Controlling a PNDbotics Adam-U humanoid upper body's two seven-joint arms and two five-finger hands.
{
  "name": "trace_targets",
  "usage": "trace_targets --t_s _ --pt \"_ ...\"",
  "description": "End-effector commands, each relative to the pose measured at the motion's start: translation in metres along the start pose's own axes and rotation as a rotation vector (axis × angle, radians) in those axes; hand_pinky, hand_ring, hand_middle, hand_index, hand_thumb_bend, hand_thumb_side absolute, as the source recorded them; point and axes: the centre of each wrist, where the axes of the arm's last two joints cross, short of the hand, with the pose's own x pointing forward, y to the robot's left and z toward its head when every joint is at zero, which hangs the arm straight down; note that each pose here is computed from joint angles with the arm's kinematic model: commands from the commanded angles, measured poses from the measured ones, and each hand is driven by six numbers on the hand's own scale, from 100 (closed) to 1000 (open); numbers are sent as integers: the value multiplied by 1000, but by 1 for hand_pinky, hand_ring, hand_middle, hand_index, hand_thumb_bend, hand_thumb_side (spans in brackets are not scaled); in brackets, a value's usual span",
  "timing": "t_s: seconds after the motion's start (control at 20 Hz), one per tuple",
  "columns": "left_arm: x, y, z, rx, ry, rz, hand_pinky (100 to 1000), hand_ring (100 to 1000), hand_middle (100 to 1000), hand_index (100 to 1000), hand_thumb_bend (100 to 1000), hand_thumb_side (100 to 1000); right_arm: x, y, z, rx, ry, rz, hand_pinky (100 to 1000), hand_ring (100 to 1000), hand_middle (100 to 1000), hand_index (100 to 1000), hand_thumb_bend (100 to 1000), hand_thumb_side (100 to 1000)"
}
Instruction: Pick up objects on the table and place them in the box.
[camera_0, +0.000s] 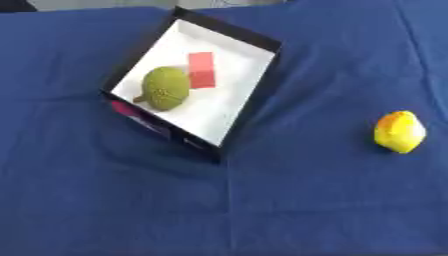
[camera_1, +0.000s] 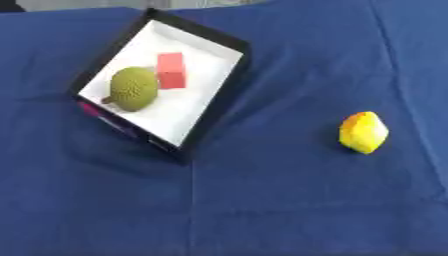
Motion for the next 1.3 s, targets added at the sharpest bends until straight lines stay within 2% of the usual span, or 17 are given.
trace_targets --t_s 0.05,0.25,0.5,0.75,1.0,1.3 --pt "8 4 0 17 -11 -28 645 728 773 839 100 673 12 -31 3 86 -43 148 1000 1000 1000 946 100 276" --pt "5 0 7 34 14 -22 641 723 767 834 100 678 16 -43 8 178 -74 255 1000 1000 1000 941 100 204" --pt "3 -1 12 44 32 -17 639 720 764 830 100 679 21 -52 12 283 -90 349 1000 1000 1000 938 100 201" --pt "2 0 14 58 42 -28 637 719 766 822 100 679 28 -55 11 336 -111 396 1000 1000 1000 934 100 215" --pt "0 -2 15 44 49 -32 636 716 762 812 100 682 41 -58 3 418 -145 453 1000 1000 1000 931 100 276" --pt "0 -2 15 46 52 -35 635 715 761 811 100 679 40 -63 3 449 -120 506 986 1000 1000 921 100 329"
